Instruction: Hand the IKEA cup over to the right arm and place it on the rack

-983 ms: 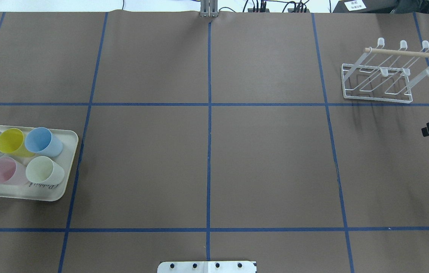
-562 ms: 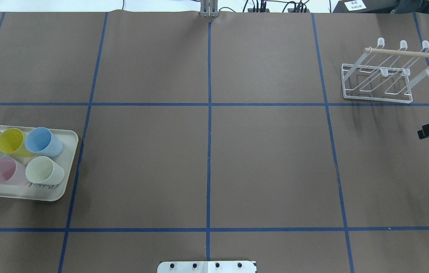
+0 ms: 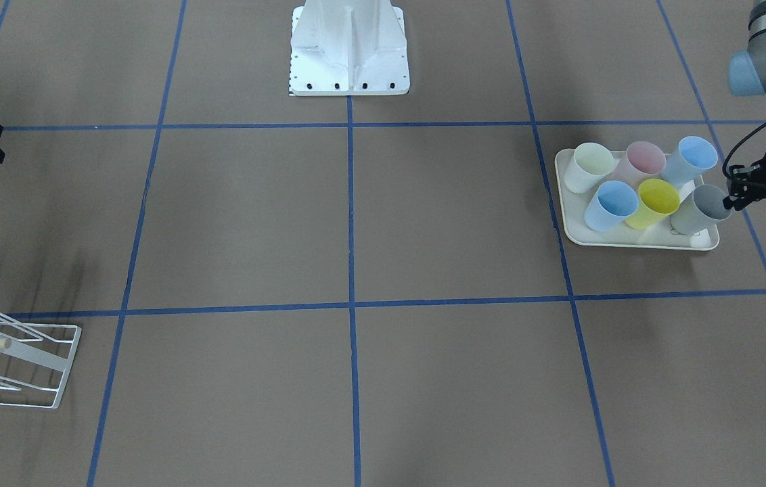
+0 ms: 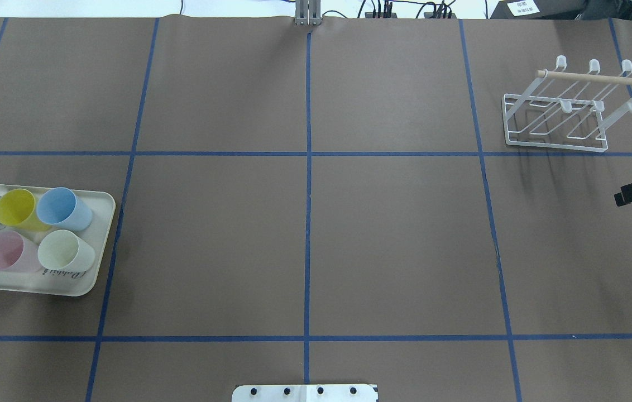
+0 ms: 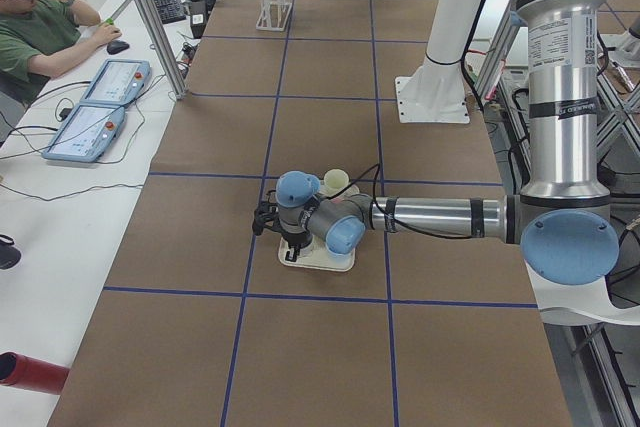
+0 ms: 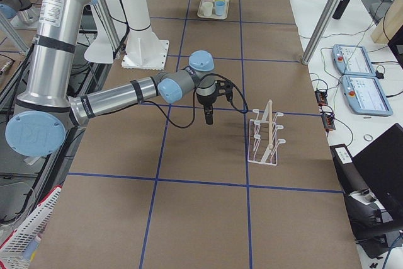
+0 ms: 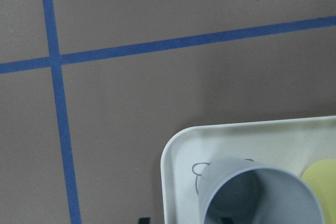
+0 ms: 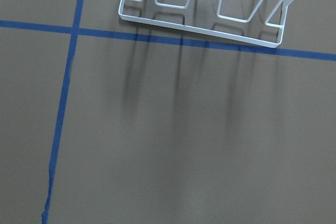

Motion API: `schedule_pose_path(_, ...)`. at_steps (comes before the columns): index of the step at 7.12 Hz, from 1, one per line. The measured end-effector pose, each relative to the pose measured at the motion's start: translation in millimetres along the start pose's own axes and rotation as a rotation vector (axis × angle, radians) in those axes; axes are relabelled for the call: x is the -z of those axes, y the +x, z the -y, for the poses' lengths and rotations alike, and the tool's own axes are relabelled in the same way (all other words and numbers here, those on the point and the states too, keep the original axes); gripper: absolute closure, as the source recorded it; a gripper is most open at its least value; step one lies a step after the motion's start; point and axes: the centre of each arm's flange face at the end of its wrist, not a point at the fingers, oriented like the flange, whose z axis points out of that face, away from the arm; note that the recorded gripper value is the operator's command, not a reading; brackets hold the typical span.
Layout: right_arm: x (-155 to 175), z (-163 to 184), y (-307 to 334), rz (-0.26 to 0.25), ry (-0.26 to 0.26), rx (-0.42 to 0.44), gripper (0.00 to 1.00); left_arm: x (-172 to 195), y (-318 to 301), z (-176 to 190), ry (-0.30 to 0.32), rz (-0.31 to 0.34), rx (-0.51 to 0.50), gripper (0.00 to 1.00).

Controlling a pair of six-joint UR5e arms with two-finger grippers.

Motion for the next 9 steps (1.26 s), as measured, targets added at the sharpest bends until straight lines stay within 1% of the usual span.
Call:
schedule_pose_path(2, 0, 0, 0, -0.001, -0.001, -0.001, 0.0, -2, 1, 0, -0.004, -0.001, -0.002, 0.73)
schedule_pose_path(3, -1, 0, 1, -0.001, -0.002, -0.001, 0.0, -4, 2, -1, -0.008, -0.002, -0.004, 0.79)
schedule_pose_path(4, -1, -1, 1, -0.002, -0.003, -0.002, 0.0, -5, 3, -1, -0.011, -0.003, -0.007, 1.0)
schedule_pose_path(7, -1, -1, 1, -0.002, -0.003, -0.002, 0.0, -7, 5, 0, -0.017, -0.003, -0.006, 1.0)
schedule_pose_path(8, -1, 0, 1, -0.001, -0.002, 0.0, 0.0, -7, 7, 2, -0.024, -0.014, -0.005, 1.0)
schedule_pose_path(9, -1, 1, 0, 0.001, 0.0, 0.002, 0.0, -5, 11, 3, -0.034, -0.039, -0.003, 1.0)
